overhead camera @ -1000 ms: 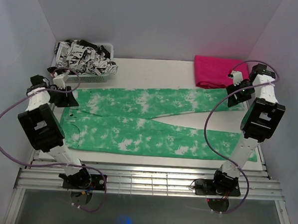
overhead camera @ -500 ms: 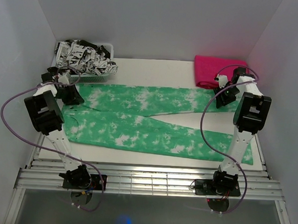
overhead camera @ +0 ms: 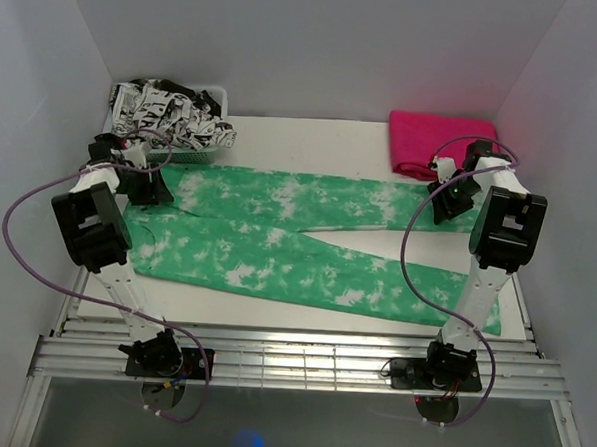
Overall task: Fold and stack the trousers
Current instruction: Flatten the trousers out
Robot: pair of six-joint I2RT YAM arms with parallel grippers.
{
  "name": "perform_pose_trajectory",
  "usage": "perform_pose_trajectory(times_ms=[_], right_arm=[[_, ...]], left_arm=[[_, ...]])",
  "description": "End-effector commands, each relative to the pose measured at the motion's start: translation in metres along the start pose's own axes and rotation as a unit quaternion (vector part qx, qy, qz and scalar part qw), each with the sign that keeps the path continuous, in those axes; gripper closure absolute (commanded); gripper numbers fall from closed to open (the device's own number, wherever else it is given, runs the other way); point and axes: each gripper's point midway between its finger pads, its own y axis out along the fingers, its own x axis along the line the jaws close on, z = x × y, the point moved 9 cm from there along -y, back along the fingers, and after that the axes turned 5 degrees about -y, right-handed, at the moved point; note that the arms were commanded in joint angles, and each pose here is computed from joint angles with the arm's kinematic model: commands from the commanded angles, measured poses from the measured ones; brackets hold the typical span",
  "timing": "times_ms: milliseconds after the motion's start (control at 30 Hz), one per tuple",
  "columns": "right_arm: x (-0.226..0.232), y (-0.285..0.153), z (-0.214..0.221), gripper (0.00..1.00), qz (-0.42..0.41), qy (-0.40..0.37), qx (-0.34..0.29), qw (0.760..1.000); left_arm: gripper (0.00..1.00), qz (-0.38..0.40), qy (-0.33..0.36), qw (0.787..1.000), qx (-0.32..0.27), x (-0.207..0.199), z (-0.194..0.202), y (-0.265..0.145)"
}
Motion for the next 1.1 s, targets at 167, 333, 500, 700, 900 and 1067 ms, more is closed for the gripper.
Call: perform_pose_trajectory(times_ms=[167,333,500,700,900,1067], right_arm=[[0.033,-0.056,0.026,0.44,-0.013,-0.043,0.018,0.999],[0.045,-0.043,0.044,0.43,-0.030,-0.047,0.025,0.998],[0.043,-0.034,0.037,0.44,-0.059,-0.019,0.020,0.998],[0.063,-0.029,0.068,0.45,-0.081,-0.040,0.058,0.994],[0.066,-0.056,0.072,0.43,-0.058,-0.057,0.028,0.996],[0.053,-0.112,0.075,0.38,-0.033,-0.141,-0.022,0.989]], left_arm=[[0.33,-0.035,0.103,0.994,0.008,-0.024,0.034,-0.052],[0.33,-0.031,0.089,0.995,0.041,-0.018,0.058,-0.041],[0.35,-0.040,0.081,0.993,0.071,-0.018,0.082,-0.041],[0.34,-0.083,0.134,0.985,0.075,-0.015,0.112,-0.059],[0.27,-0.062,0.152,0.986,0.021,-0.026,0.087,-0.077],[0.24,-0.011,0.249,0.968,-0.026,-0.050,0.050,-0.113]])
